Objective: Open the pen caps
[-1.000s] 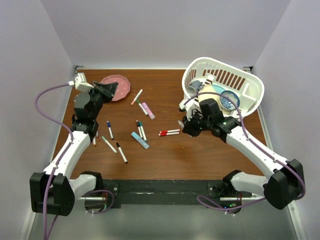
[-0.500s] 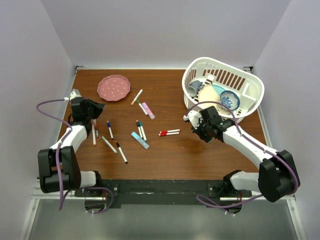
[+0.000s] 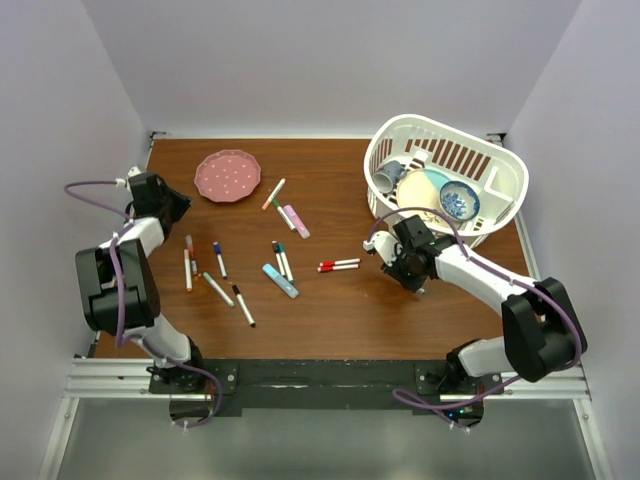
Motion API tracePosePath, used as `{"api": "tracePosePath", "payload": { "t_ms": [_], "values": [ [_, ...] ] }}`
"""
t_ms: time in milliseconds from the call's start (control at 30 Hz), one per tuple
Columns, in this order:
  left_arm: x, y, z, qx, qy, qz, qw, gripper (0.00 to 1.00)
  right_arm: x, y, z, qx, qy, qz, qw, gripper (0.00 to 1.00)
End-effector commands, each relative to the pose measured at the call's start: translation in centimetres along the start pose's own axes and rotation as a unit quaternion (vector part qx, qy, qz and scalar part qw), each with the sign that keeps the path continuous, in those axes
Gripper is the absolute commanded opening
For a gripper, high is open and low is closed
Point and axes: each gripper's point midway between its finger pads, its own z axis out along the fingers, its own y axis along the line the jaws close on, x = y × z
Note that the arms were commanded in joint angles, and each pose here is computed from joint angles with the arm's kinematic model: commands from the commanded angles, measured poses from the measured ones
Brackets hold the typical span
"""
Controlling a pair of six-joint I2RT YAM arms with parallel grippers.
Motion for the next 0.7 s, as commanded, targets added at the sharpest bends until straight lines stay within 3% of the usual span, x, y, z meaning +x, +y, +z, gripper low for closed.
{"api": "tracePosePath", "payload": {
  "t_ms": [0,167,300,500,667],
  "values": [
    [-1.7,0.8,2.3,-0.026,-0.001,0.025,0.999,0.0,0.1,0.0,-0.4,-0.002,0.004,-0.006,1.0,0.29],
    [-2.3,1.5,4.7,-0.058,0.011,0.036,0.998,0.01,-0.1,0.1,-0.6,-0.003,-0.002,-0.008,1.0,0.35],
    [-1.7,2.7,5.9,-0.081,0.029,0.039,0.995,0.08,-0.6,0.1,-1.1,-0.004,-0.015,-0.009,1.0,0.36],
    [-1.6,3.5,6.5,-0.105,0.042,0.049,0.992,0.29,-1.2,0.4,-2.2,-0.012,-0.037,-0.018,0.999,0.38],
    [-3.2,2.5,5.4,-0.101,0.027,0.054,0.993,0.51,-1.6,0.8,-2.7,-0.025,-0.051,-0.023,0.998,0.38]
  ]
}}
